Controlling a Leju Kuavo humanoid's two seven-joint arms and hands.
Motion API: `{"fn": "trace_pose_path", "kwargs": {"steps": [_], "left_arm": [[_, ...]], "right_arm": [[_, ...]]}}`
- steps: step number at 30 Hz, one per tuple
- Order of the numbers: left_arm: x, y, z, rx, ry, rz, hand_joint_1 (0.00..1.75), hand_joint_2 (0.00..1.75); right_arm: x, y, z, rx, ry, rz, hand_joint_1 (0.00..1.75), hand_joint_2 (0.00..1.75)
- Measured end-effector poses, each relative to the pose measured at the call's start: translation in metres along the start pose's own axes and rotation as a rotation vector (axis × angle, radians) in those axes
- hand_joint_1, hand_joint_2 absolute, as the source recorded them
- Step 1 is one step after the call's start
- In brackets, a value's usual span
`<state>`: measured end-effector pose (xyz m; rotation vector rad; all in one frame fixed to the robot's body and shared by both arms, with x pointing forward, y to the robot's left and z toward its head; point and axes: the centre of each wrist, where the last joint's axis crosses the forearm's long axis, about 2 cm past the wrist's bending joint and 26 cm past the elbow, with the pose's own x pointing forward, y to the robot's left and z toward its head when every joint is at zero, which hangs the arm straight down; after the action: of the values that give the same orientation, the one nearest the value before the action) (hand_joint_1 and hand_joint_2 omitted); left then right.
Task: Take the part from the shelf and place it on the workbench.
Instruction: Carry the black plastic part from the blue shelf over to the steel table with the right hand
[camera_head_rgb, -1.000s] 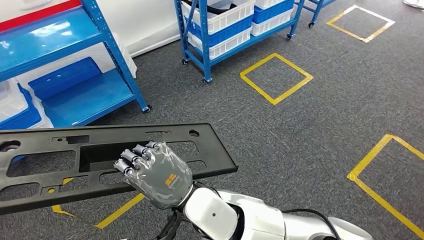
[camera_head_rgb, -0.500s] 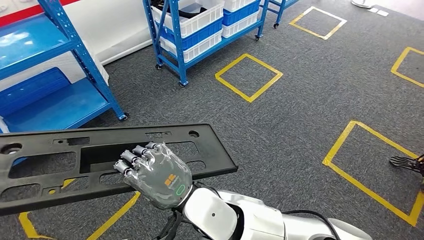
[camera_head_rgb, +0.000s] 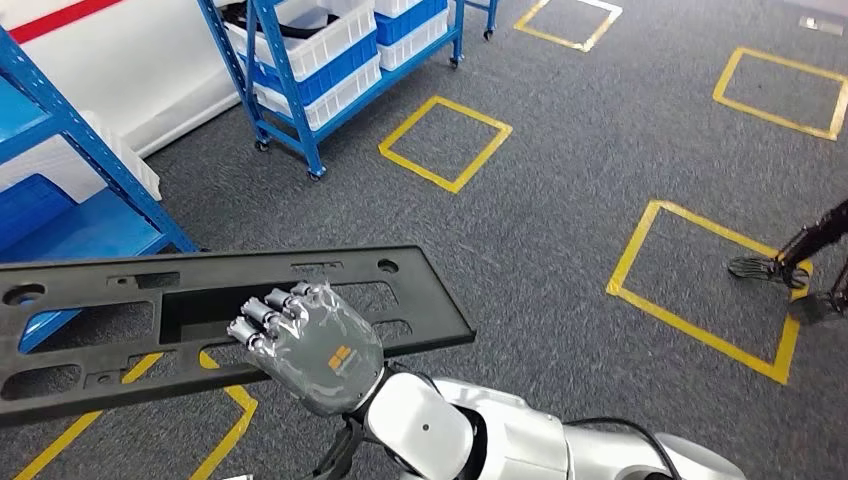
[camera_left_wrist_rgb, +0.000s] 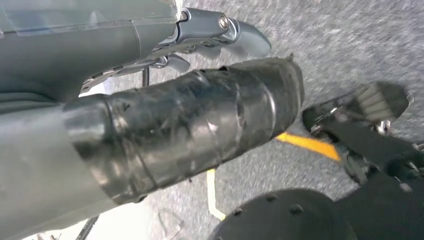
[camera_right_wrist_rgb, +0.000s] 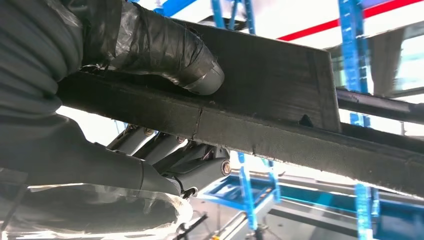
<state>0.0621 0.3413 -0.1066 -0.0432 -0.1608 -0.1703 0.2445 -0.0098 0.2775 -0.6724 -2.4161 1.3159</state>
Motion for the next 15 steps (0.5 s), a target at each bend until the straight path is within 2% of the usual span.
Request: {"fn": "trace_pose_path", "kwargs": {"steps": [15], "left_arm": [[0.0011,-0.0007,-0.0001,-0.003,-0.010,-0.002,0.00,0.00]], "right_arm": [[-0.0001,0.0005,-0.0012,0.008,0.001,-0.001,1.75,1.75]]}}
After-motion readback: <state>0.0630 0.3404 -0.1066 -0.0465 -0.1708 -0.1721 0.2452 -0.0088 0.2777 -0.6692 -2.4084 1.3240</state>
